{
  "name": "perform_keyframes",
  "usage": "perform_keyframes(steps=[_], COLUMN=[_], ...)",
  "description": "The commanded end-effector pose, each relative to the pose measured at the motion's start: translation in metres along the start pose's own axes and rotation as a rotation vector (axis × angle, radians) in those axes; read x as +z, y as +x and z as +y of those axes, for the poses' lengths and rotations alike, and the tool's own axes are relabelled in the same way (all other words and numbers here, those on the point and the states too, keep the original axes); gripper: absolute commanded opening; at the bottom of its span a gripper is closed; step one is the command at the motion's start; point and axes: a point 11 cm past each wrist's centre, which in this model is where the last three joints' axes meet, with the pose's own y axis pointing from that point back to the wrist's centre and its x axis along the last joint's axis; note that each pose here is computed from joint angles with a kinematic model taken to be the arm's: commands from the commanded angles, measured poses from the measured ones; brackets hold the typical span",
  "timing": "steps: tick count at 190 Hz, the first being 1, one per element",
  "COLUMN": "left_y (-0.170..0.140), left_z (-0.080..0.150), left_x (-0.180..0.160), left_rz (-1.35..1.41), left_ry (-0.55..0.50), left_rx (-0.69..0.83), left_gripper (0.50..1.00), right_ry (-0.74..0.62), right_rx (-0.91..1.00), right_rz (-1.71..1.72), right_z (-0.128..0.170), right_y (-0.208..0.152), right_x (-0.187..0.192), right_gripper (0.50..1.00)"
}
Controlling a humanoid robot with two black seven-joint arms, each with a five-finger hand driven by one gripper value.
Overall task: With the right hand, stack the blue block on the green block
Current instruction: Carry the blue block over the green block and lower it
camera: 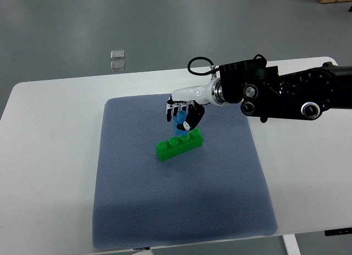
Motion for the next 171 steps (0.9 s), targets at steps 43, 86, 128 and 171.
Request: perform_keyframes(steps=[43, 86, 128, 171], left_y=[0.0, 0.0, 0.001, 0.001], left_z=[0.0, 0.0, 0.0, 0.0], left_x=[0.0, 0.0, 0.0, 0.0], left_rz=[0.0, 0.0, 0.0, 0.002], left_ry=[0.0, 0.0, 0.0, 0.0], left_rx=[0.001, 0.001, 0.002, 0.002], left_gripper=[1.0, 1.0, 1.0, 1.0], right_ry=[0.002, 0.013, 0.022, 0.032], right_rx=[-0.004, -0.014, 0.005, 0.01], right_rz=[-0.001, 0.004, 0.011, 0.024], right_z=[-0.002, -0.004, -0.005, -0.004], right_y=[-0.006, -0.013, -0.017, -0.017], right_x=[0.003, 0.006, 0.01, 0.011], right_gripper=[0.582, 0.582, 0.582, 0.582])
